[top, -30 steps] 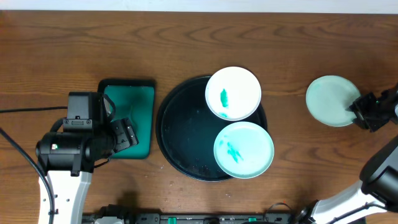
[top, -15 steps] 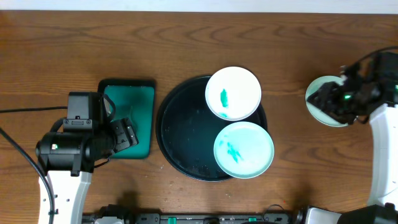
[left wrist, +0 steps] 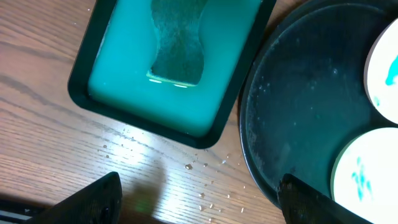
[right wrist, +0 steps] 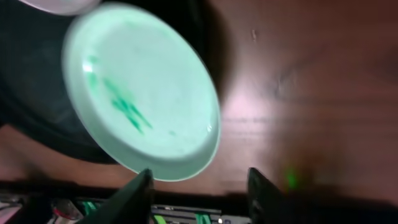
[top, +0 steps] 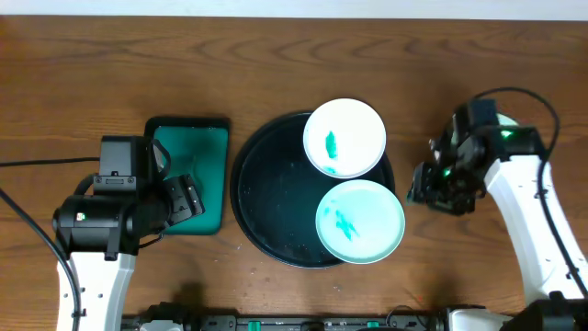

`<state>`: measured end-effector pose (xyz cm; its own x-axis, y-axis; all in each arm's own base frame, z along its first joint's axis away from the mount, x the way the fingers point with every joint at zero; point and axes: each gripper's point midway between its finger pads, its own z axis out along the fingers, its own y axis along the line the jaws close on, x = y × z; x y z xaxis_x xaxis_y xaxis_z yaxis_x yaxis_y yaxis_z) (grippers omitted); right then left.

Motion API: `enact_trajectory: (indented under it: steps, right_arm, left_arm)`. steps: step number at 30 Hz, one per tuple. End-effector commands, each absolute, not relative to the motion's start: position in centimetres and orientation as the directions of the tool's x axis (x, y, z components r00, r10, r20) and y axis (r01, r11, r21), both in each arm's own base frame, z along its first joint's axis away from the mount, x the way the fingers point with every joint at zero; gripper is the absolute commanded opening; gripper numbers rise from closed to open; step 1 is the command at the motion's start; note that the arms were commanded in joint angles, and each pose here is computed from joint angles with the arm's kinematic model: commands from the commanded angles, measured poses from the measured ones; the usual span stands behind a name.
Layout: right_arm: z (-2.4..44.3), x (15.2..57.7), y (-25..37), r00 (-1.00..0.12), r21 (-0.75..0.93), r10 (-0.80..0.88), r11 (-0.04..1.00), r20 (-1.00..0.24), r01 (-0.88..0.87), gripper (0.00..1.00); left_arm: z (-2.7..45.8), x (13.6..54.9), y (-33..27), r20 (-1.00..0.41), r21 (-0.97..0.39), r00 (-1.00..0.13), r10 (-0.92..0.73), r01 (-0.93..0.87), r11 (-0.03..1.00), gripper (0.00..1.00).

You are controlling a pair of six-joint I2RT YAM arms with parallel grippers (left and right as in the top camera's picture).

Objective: Clean dirty plates on tray and stack at the side
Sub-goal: 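Move the right gripper back to the tray and grip the lower white plate's rim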

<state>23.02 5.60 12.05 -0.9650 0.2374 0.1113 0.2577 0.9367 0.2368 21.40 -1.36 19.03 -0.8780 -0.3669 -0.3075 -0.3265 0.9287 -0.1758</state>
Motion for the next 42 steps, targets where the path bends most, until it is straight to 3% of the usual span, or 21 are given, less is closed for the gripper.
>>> enact_trajectory:
  steps: [1,3,13,23,27,30,36,42]
  right_arm:
    - [9.6,20.9,5.7,-0.948,0.197,0.256,0.936,0.187,0.291,0.40]
    - [8.4,19.9,5.8,-0.945,0.187,0.247,0.939,0.213,0.288,0.36]
    - [5.0,19.0,6.3,-0.948,0.197,0.238,0.939,0.213,0.281,0.40]
    - [2.5,19.3,7.0,-0.951,0.253,0.257,0.921,0.175,0.295,0.35]
    - [2.4,20.5,7.9,-0.958,0.316,0.251,0.906,0.136,0.282,0.24]
    - [2.4,21.3,8.0,-0.960,0.331,0.259,0.901,0.105,0.279,0.02]
    - [2.4,21.1,8.8,-0.970,0.336,0.222,0.910,0.100,0.243,0.01]
    - [2.6,20.6,11.6,-0.996,0.365,0.067,0.927,0.064,0.086,0.01]
  left_arm:
    - [19.1,21.3,-1.3,-0.310,-0.167,-0.883,-0.353,-0.315,0.934,0.81]
    - [19.1,21.3,-1.3,-0.310,-0.167,-0.883,-0.353,-0.315,0.934,0.81]
    - [19.1,21.2,-1.3,-0.310,-0.167,-0.883,-0.353,-0.315,0.934,0.81]
    - [19.1,21.3,-1.3,-0.310,-0.167,-0.883,-0.353,-0.315,0.934,0.81]
    - [19.1,21.2,-1.3,-0.310,-0.167,-0.883,-0.353,-0.315,0.934,0.81]
    - [19.1,21.2,-1.3,-0.310,-0.167,-0.883,-0.354,-0.315,0.934,0.81]
    - [19.1,21.2,-1.3,-0.310,-0.167,-0.883,-0.353,-0.315,0.934,0.81]
    - [19.1,21.3,-1.3,-0.310,-0.167,-0.883,-0.353,-0.315,0.934,0.81]
